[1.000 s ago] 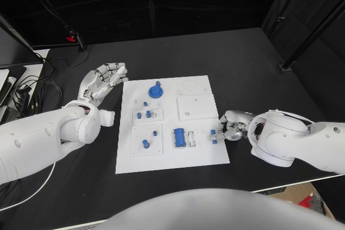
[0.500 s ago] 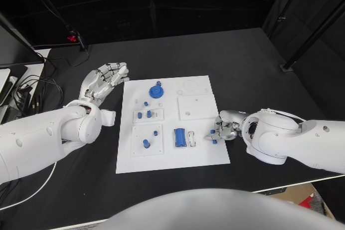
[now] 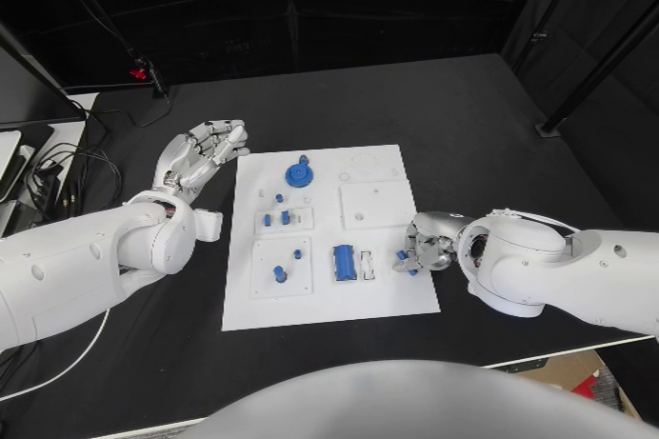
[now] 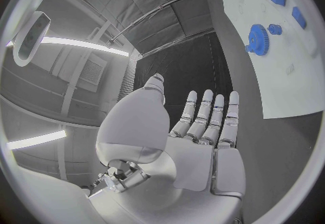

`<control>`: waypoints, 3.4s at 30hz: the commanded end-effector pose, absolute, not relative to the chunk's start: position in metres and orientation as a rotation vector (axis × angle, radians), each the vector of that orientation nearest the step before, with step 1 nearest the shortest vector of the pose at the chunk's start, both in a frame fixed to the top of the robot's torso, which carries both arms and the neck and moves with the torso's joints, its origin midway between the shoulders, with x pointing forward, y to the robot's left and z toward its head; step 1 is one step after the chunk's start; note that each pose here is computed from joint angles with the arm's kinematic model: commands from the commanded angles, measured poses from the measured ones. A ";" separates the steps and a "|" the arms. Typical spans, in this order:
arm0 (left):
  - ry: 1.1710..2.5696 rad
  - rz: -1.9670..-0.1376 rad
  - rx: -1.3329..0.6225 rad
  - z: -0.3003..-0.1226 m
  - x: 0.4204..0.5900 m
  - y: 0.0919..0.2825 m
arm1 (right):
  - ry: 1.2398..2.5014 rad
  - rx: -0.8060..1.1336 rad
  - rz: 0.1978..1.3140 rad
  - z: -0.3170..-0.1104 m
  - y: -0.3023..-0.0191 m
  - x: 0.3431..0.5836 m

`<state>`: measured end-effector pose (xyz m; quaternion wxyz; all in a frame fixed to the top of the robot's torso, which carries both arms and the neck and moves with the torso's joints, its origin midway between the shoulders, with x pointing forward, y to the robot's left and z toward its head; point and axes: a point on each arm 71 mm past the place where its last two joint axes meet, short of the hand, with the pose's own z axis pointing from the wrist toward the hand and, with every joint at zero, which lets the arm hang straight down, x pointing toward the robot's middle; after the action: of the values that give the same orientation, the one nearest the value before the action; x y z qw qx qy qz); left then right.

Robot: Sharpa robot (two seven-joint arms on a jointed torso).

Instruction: Assemble the parts on the task board

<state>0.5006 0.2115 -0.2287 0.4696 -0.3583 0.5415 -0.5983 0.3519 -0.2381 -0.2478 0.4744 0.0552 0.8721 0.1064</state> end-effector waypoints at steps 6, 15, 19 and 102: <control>1.246 -1.528 -0.815 -0.221 0.499 0.212 | 2.098 0.282 0.390 -0.251 -0.236 0.343; 1.246 -1.525 -0.816 -0.221 0.500 0.213 | 2.045 0.474 0.504 -0.245 -0.242 0.339; 1.246 -1.524 -0.816 -0.222 0.500 0.214 | 2.021 0.533 0.541 -0.243 -0.245 0.338; 1.266 -1.530 -0.824 -0.224 0.502 0.208 | 2.178 0.562 0.568 -0.253 -0.203 0.346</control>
<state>0.5026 0.2093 -0.2304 0.4660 -0.3572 0.5428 -0.6005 0.3470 -0.2061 -0.2528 0.4045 0.2355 0.8551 0.2232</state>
